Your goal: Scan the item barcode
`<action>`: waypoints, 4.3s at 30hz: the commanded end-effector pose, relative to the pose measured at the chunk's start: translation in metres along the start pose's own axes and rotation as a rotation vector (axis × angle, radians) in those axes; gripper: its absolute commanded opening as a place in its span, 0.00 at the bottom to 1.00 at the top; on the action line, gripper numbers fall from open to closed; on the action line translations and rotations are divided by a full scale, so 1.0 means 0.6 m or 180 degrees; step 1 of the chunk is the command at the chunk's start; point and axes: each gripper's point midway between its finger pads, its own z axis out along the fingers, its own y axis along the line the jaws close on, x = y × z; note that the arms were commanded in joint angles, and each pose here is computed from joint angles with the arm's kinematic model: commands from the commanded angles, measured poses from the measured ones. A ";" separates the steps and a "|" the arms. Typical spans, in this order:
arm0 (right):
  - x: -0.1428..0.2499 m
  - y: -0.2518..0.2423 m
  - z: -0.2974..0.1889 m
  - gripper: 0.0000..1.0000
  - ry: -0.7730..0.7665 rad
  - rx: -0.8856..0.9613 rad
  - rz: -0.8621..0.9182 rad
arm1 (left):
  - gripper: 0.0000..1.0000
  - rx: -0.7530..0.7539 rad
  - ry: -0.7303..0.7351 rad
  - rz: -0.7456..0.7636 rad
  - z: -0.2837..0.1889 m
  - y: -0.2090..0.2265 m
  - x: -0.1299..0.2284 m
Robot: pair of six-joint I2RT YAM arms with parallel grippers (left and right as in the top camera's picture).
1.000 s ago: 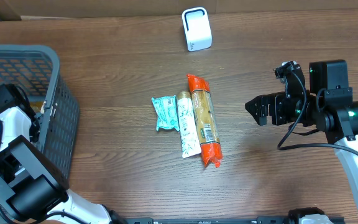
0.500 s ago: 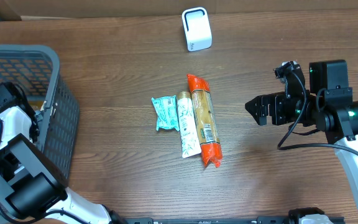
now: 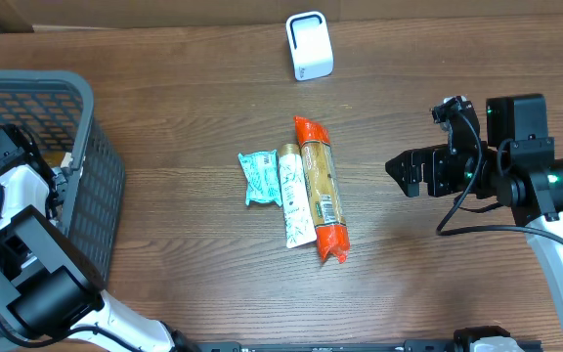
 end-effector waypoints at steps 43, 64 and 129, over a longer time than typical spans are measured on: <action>-0.018 0.006 -0.010 1.00 -0.0110 -0.0024 -0.0041 | 0.04 0.0961 0.0616 -0.0010 -0.100 -0.037 -0.037; -0.006 0.006 -0.010 1.00 -0.0021 -0.0025 0.0001 | 0.10 0.1555 -0.0203 -0.0241 -0.379 0.009 -0.146; 0.001 0.015 -0.010 1.00 0.0031 -0.0119 0.0026 | 1.00 0.1119 0.0592 -0.3255 -0.046 0.041 0.200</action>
